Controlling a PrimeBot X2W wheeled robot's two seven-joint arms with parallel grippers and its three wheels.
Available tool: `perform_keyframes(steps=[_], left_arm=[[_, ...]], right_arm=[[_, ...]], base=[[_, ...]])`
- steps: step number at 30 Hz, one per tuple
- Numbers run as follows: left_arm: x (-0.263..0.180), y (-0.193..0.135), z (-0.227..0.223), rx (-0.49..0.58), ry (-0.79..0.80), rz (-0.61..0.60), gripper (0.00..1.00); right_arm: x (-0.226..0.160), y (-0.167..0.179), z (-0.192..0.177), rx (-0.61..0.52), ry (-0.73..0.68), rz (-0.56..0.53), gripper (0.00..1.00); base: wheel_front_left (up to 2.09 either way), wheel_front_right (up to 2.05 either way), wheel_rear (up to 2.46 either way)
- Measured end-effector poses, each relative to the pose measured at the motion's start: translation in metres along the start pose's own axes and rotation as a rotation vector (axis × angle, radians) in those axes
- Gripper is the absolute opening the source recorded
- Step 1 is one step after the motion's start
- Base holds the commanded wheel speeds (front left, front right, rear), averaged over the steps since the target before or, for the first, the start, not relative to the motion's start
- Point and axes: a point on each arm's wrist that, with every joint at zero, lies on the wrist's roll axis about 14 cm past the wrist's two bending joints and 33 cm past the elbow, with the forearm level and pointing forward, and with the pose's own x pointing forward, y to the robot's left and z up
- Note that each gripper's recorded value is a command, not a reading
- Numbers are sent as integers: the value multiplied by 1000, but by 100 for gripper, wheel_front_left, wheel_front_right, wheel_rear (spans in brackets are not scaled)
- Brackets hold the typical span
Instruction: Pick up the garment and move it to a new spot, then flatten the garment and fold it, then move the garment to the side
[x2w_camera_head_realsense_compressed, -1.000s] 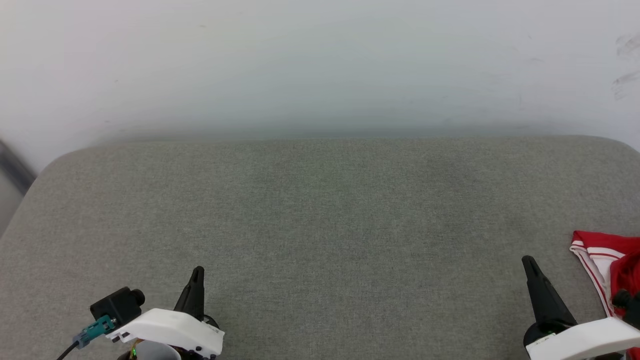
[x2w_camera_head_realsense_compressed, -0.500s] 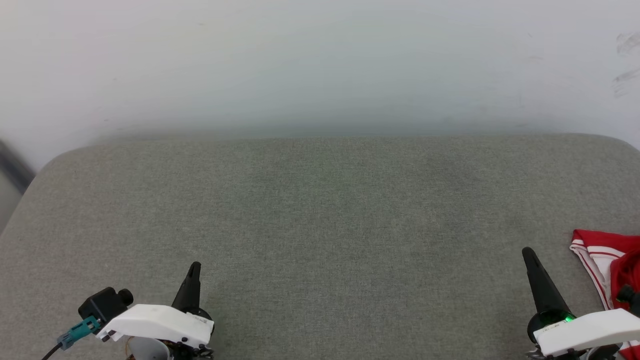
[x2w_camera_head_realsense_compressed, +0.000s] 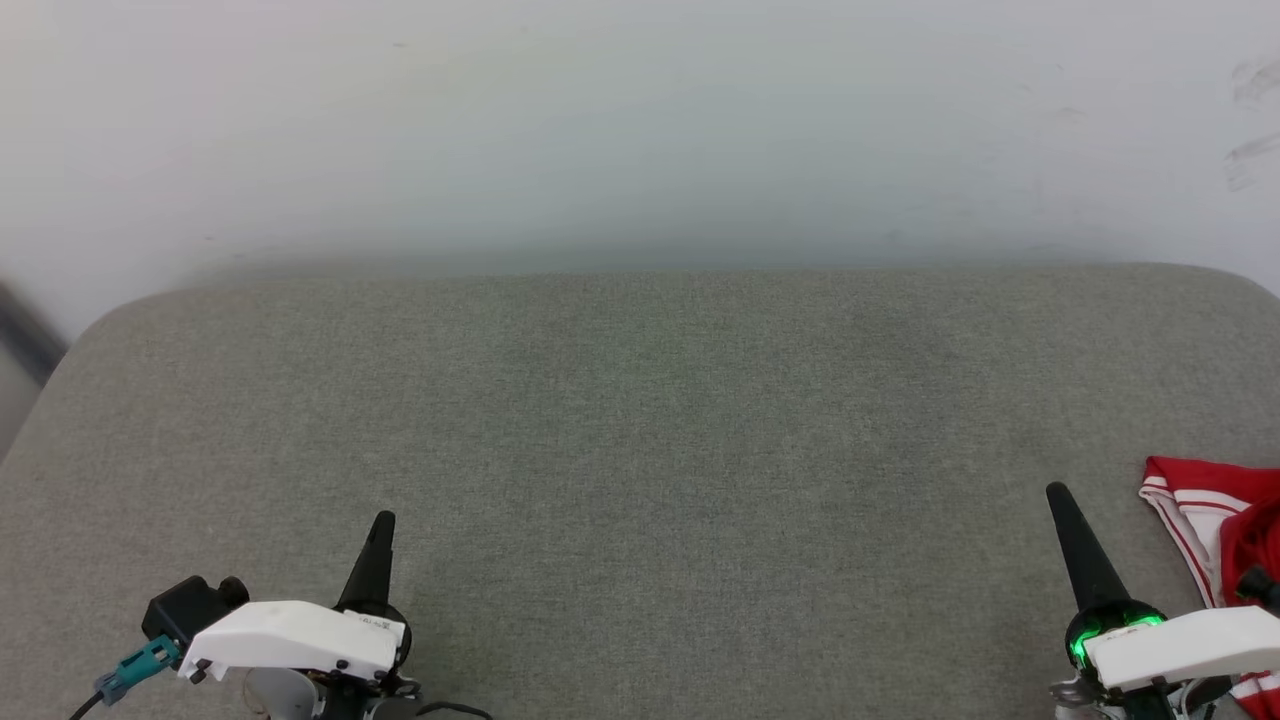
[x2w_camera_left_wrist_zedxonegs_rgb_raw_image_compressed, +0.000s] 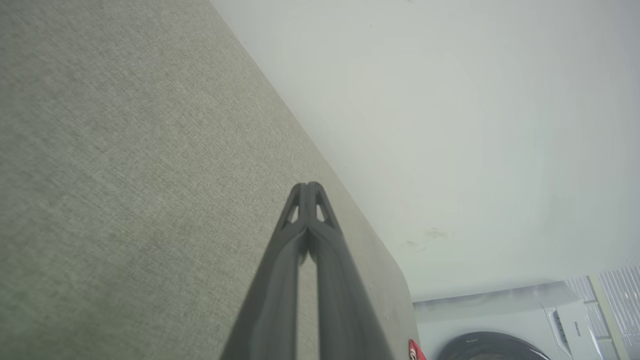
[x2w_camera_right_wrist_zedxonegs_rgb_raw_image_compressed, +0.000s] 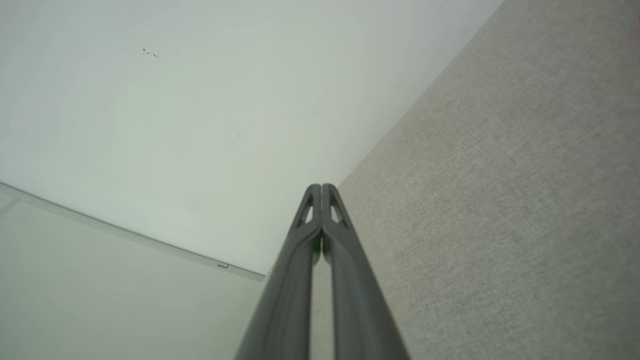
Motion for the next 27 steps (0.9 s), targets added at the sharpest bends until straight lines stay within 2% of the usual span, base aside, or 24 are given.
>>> perform_keyframes(steps=[27], left_arm=[[6,-5,11,-274,-23,-45,0]], right_arm=[[12,-7,6,277,-34,-11,0]], base=[[0,0,0]])
